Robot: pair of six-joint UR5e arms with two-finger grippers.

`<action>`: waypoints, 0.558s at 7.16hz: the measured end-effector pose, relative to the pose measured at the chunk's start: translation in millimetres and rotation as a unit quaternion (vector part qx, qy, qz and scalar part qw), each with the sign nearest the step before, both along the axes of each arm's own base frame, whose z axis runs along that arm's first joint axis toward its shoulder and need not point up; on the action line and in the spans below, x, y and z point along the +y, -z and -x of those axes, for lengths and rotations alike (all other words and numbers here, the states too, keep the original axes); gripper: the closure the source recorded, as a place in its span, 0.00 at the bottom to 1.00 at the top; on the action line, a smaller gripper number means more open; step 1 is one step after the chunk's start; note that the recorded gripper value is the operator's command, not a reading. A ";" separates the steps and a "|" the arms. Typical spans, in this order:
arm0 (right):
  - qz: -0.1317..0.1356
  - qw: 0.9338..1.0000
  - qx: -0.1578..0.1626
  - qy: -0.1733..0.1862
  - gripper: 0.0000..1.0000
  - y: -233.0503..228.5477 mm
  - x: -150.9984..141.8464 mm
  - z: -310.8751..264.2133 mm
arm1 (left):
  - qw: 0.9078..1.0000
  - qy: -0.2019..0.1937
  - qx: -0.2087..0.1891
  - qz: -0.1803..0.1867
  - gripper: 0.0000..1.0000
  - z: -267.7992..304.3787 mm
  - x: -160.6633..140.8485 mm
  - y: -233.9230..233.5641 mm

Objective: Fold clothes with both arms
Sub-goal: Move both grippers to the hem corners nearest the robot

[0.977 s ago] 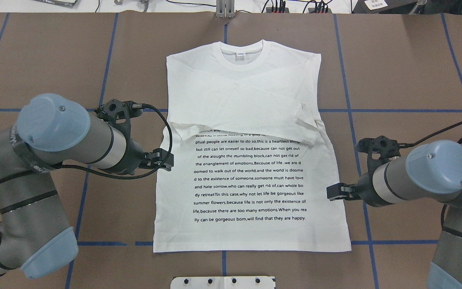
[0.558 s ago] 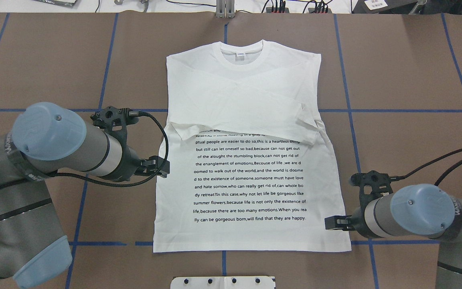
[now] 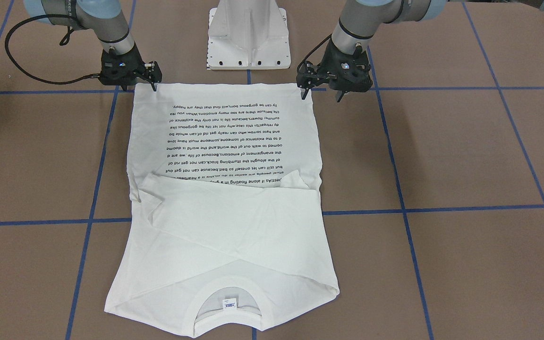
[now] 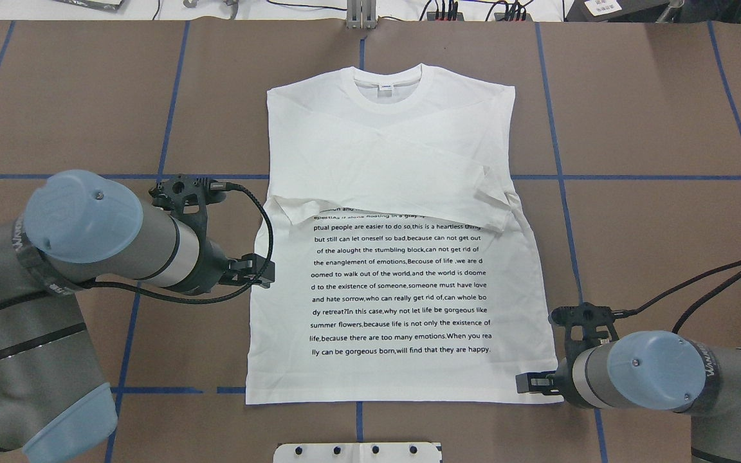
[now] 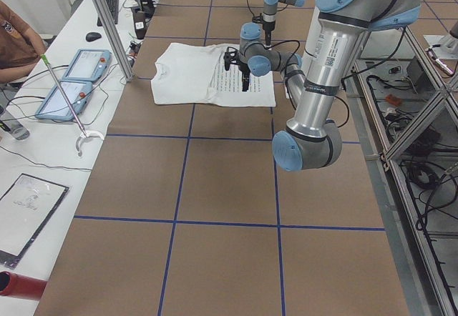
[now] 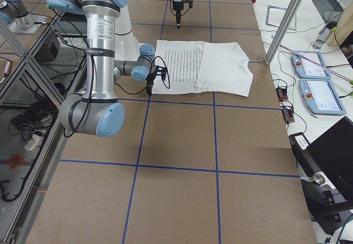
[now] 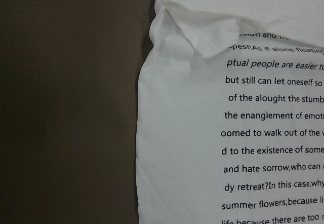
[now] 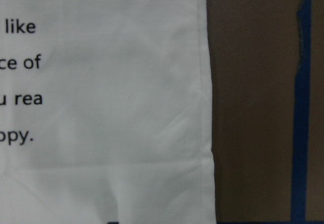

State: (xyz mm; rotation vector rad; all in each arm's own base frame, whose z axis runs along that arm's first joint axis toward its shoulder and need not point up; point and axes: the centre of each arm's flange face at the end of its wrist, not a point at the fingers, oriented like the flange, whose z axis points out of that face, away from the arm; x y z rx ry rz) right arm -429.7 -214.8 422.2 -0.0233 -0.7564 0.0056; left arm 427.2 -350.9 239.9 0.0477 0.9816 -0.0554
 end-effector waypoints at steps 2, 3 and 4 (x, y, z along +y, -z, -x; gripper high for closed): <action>0.002 1.000 -0.002 0.002 0.35 -1.3 0.6 0.7 | 1.000 -0.001 0.000 0.000 0.01 -0.6 0.6 0.5; 0.003 1.000 -0.001 0.002 0.47 -2.3 0.9 1.0 | 1.000 -0.001 0.000 0.000 0.01 -1.0 1.1 0.3; 0.004 1.000 -0.001 0.003 0.87 -2.8 1.0 1.0 | 1.000 -0.002 0.000 0.000 0.02 -1.2 1.4 0.0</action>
